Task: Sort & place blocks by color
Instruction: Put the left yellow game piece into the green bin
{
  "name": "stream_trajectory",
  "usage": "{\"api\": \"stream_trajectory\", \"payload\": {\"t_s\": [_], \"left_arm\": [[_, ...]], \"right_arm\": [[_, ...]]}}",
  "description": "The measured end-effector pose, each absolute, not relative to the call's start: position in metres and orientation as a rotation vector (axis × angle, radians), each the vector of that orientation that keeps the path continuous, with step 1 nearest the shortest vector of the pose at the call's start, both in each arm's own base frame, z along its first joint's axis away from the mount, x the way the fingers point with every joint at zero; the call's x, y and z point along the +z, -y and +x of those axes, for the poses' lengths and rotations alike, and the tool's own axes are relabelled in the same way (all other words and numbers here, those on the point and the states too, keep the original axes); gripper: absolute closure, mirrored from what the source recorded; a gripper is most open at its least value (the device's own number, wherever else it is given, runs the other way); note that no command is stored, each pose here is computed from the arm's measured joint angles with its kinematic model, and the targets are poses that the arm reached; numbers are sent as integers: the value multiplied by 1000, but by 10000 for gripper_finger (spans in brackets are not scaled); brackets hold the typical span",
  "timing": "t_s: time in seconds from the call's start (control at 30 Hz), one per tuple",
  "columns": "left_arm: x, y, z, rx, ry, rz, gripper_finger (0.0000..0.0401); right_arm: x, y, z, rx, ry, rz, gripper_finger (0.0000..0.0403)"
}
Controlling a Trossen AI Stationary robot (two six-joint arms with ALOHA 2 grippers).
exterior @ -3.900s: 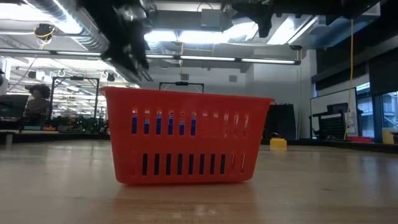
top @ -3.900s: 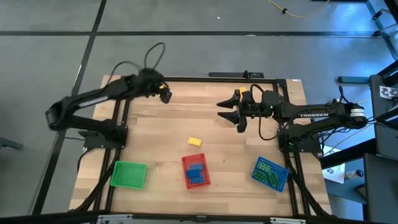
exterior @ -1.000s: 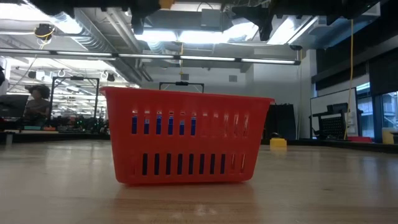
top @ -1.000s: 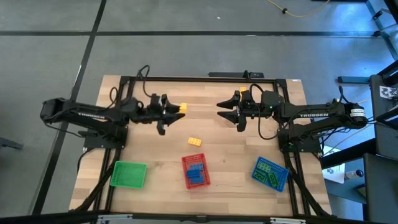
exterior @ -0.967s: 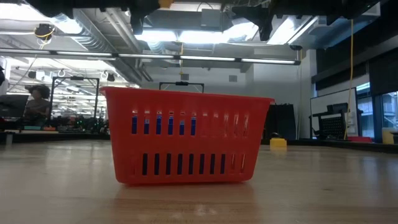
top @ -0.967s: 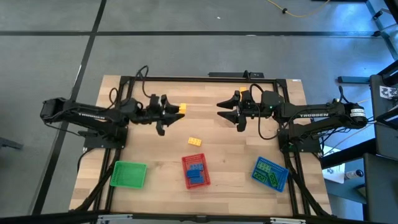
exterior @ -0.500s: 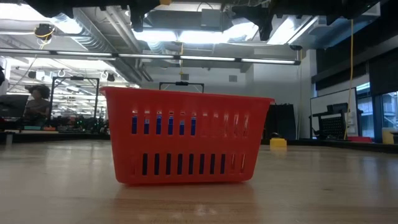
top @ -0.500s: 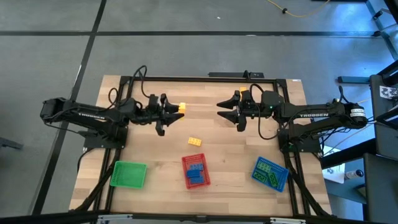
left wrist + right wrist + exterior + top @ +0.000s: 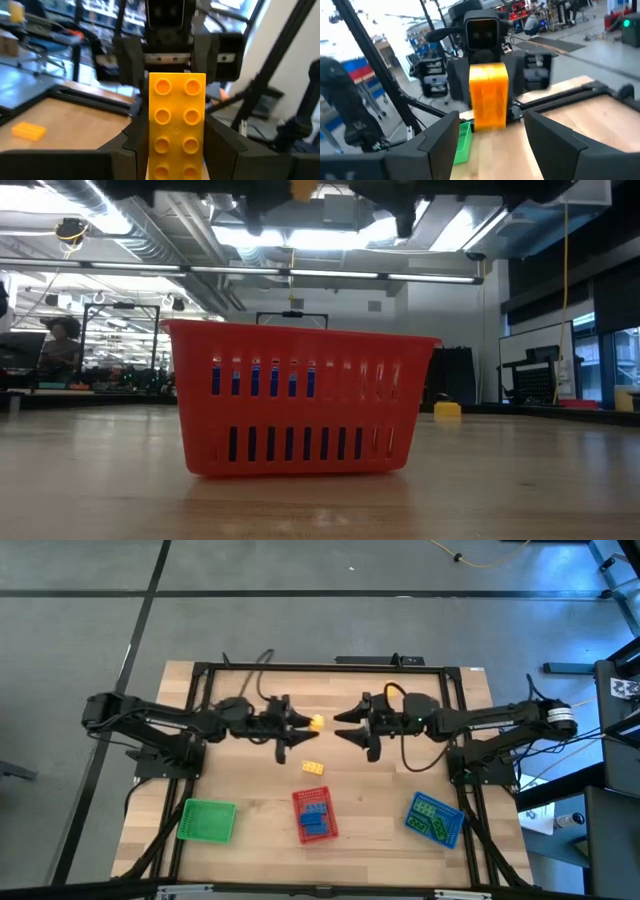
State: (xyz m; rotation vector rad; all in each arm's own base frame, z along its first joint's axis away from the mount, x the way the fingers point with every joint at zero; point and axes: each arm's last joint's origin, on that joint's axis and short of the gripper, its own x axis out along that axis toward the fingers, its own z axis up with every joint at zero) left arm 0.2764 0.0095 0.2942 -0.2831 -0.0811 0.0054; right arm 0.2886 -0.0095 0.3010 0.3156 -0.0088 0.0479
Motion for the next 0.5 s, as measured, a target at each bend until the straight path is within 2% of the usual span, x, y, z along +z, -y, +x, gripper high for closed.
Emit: {"api": "stream_trajectory", "payload": {"t_s": [0.23, 0.5], "left_arm": [[300, -8, 299, -51, 42, -279, 273], [303, -9, 300, -11, 76, -266, 273]], "right_arm": [[312, 10, 304, 53, 25, 255, 175], [311, 10, 304, 48, 5, 283, 175]]}}
